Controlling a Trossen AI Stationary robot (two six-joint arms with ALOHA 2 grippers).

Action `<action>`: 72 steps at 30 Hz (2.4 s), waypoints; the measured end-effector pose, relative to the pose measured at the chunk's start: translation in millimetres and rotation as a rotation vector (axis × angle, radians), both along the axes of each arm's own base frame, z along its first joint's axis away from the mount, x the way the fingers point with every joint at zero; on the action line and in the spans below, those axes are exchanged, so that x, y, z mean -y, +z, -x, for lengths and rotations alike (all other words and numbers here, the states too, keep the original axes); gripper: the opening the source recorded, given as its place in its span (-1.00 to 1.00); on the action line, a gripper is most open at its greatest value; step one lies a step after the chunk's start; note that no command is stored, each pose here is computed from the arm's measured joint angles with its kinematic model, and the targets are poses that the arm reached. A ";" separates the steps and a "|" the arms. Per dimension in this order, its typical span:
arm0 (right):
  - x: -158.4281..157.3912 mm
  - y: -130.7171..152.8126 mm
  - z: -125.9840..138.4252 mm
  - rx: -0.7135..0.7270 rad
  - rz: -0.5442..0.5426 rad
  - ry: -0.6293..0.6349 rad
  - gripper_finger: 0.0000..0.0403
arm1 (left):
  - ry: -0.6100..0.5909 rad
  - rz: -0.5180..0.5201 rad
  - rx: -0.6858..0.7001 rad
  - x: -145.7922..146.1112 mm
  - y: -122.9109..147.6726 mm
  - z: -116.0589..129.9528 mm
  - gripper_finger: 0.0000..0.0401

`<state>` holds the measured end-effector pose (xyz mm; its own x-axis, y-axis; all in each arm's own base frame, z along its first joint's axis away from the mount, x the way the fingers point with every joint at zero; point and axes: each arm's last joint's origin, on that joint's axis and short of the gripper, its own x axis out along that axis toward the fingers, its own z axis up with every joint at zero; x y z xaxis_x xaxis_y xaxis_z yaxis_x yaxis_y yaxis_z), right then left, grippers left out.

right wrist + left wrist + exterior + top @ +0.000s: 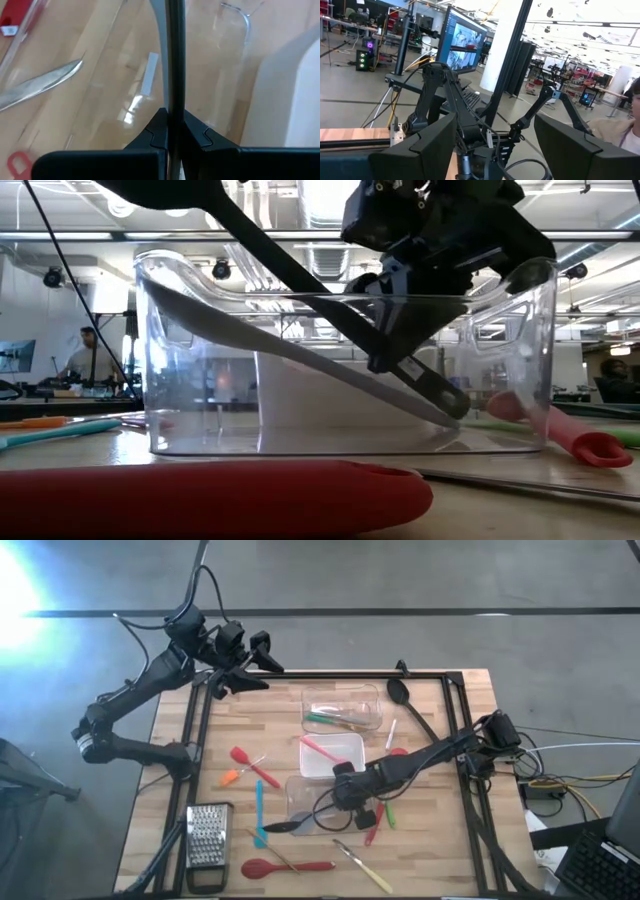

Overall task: Pick & Place Kitchen Items
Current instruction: Put the black slotted spoon into the bottom transparent bin, then put the orange spatula into the white bin

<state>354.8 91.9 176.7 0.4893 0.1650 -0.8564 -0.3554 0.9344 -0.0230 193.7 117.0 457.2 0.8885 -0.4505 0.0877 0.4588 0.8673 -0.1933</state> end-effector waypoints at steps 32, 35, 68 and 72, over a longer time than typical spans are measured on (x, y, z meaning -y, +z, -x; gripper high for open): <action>0.8 -6.8 2.6 -0.039 -0.036 -0.041 -0.65 | 0.000 0.014 -0.006 0.2 0.0 -0.2 0.36; 0.9 -6.2 2.8 -0.037 -0.035 -0.042 -0.56 | 0.000 0.014 -0.006 0.2 0.0 -0.2 0.36; 18.0 118.5 68.2 0.060 -0.162 -0.206 -0.68 | 0.475 -0.061 -0.910 61.7 -80.1 23.1 0.36; 22.0 125.4 78.1 0.102 -0.132 -0.232 -0.70 | 0.476 -0.044 -1.071 80.7 -104.7 15.3 0.36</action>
